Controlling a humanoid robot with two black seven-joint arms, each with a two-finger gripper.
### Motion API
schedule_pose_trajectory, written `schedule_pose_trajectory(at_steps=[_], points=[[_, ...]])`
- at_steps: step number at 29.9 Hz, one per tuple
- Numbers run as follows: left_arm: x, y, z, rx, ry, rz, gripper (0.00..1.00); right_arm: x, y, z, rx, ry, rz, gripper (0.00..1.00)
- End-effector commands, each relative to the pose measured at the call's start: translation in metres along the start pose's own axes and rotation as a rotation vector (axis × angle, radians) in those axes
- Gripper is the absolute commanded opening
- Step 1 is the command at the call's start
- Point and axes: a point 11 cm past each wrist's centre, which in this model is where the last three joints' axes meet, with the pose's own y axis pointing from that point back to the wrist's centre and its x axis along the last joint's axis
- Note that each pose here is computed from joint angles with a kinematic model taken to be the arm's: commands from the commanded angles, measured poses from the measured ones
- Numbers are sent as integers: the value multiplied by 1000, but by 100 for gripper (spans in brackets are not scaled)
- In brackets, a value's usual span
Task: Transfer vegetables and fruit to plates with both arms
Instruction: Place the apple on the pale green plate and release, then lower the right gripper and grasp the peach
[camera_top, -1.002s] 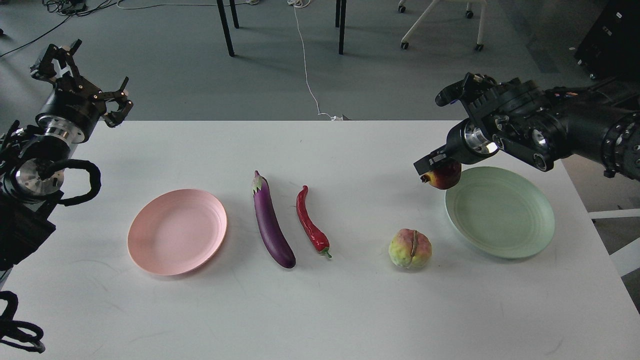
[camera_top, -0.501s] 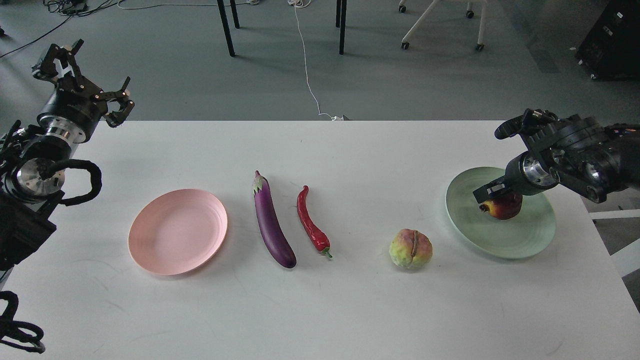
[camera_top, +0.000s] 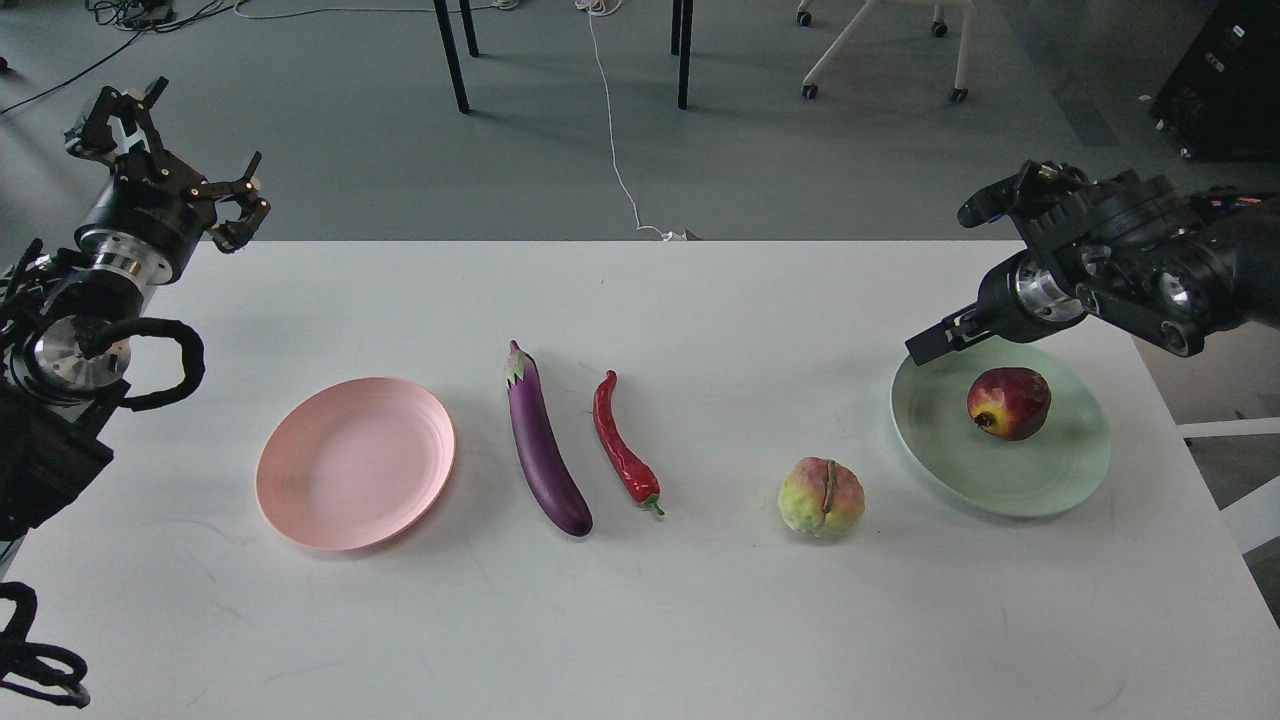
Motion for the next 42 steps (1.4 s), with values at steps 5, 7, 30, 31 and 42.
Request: schedule_pose_trajectory(at_steps=[5, 7, 30, 31, 42], points=[[7, 3, 13, -12, -21, 9, 99, -14, -6, -76, 170, 116, -102, 98], [7, 4, 13, -11, -21, 11, 99, -13, -3, -83, 183, 129, -103, 98], [16, 9, 18, -13, -35, 31, 99, -44, -8, -100, 209, 202, -211, 89], [17, 10, 18, -14, -35, 33, 99, -47, -9, -103, 213, 210, -221, 84], [15, 9, 15, -10, -31, 28, 99, -24, 6, -100, 189, 231, -167, 59]])
